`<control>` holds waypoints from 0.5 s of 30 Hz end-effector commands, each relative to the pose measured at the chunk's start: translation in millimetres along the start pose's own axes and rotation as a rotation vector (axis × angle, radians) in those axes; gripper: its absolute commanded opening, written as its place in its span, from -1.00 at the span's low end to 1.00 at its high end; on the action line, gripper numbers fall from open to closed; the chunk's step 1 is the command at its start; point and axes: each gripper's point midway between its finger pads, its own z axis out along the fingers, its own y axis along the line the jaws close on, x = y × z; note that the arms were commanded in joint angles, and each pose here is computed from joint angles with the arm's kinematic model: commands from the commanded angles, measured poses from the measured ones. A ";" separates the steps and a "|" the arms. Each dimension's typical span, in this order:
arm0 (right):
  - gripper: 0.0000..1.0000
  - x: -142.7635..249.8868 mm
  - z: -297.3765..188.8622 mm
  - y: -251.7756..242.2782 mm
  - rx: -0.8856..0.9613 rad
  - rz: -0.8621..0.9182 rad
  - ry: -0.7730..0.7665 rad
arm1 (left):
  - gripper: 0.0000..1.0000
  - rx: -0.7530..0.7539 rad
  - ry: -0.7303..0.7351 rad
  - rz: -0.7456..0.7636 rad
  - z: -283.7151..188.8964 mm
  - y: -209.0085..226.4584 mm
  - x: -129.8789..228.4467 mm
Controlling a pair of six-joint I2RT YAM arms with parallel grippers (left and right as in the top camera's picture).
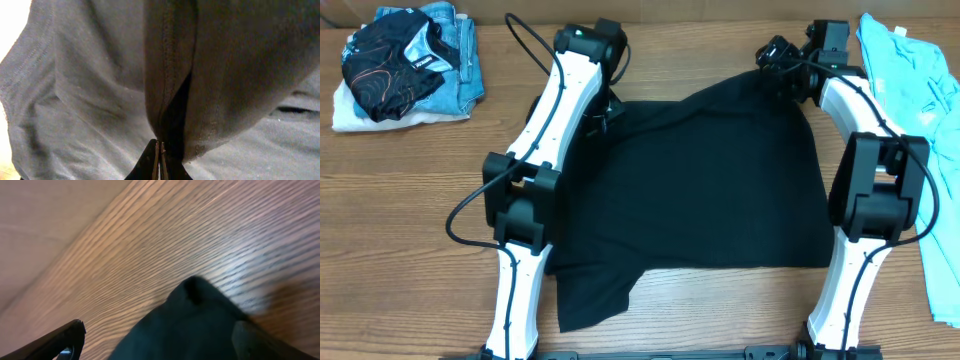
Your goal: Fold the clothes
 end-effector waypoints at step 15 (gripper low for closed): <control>0.84 -10.7 14.3 -12.9 0.248 -0.251 -0.146 | -0.91 0.031 -0.010 -0.006 -14.1 -2.4 4.2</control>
